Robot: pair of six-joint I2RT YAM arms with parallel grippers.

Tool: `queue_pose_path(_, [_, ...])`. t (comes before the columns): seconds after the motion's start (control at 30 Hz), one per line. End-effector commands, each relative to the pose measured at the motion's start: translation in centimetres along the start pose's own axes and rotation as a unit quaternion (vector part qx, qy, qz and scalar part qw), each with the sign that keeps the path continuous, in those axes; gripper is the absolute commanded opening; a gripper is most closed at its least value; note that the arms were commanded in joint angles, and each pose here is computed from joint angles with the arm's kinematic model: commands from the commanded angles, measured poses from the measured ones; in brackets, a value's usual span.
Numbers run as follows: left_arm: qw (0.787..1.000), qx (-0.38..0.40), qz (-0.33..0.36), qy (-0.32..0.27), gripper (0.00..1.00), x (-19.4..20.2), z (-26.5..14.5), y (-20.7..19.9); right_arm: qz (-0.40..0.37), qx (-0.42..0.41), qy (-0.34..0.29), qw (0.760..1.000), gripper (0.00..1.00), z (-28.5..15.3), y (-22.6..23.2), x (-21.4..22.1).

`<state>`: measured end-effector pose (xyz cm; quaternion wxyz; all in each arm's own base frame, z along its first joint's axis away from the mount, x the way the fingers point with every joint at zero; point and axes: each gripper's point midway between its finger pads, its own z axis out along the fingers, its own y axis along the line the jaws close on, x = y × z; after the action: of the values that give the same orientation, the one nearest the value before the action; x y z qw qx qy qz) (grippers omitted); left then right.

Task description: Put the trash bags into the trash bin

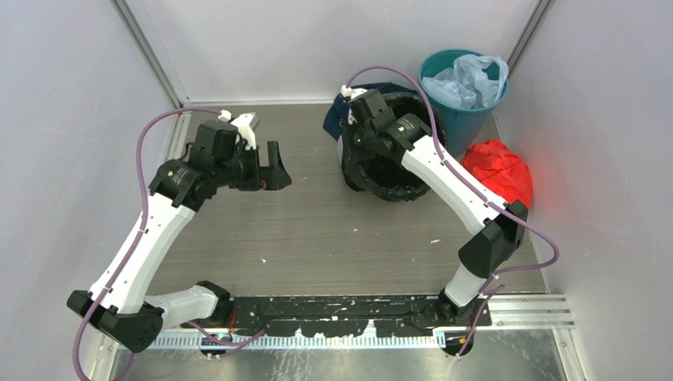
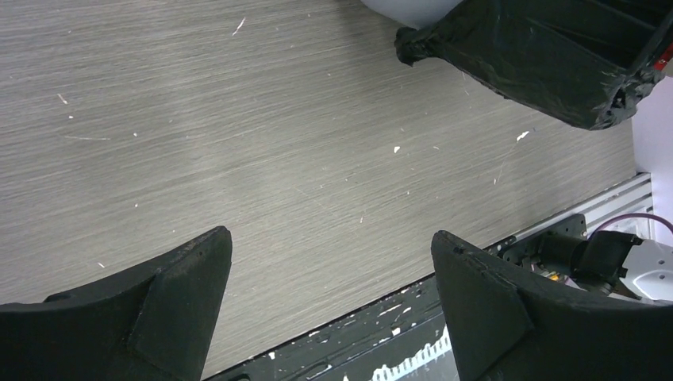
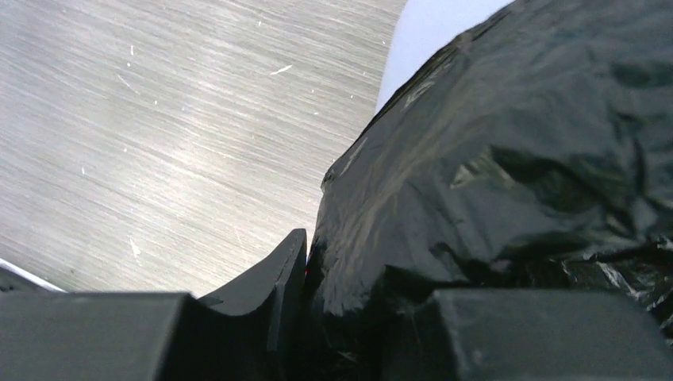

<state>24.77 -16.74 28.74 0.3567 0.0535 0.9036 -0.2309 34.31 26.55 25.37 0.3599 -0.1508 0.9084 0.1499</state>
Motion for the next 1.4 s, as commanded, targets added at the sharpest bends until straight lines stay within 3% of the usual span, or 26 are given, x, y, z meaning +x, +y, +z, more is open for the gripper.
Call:
queue_pose_path(0.0, [1.0,0.003,0.017,-0.022,0.97,-0.5,-0.9,0.0,-0.018,-0.042,-0.02,0.999,0.31,-2.6,2.5,-1.9])
queue_pose_path(0.17, [1.0,0.003,0.018,-0.021,0.97,-0.5,-0.9,-0.1,-0.056,-0.039,0.008,0.998,0.25,-4.1,3.2,-1.0])
queue_pose_path(0.37, [1.0,0.006,0.02,-0.022,0.97,-0.6,-0.9,-0.2,-0.119,-0.037,0.048,0.991,0.24,-6.9,3.7,1.0])
queue_pose_path(0.73, [0.999,-0.006,0.025,-0.029,0.98,-0.7,-2.0,0.2,-0.281,-0.004,0.104,0.954,0.22,-8.5,5.4,6.8])
queue_pose_path(0.97, [0.999,-0.013,0.026,-0.031,0.98,-0.7,-2.3,0.7,-0.317,0.002,0.103,0.943,0.38,-9.3,6.0,7.2])
queue_pose_path(1.07, [0.999,-0.018,0.026,-0.031,0.98,-0.8,-2.3,0.9,-0.327,0.014,0.095,0.94,0.55,-9.4,5.9,6.8])
queue_pose_path(1.37, [0.999,-0.023,0.028,-0.037,0.98,-1.1,-2.5,1.2,-0.319,0.034,0.032,0.947,0.74,-9.3,6.4,3.7])
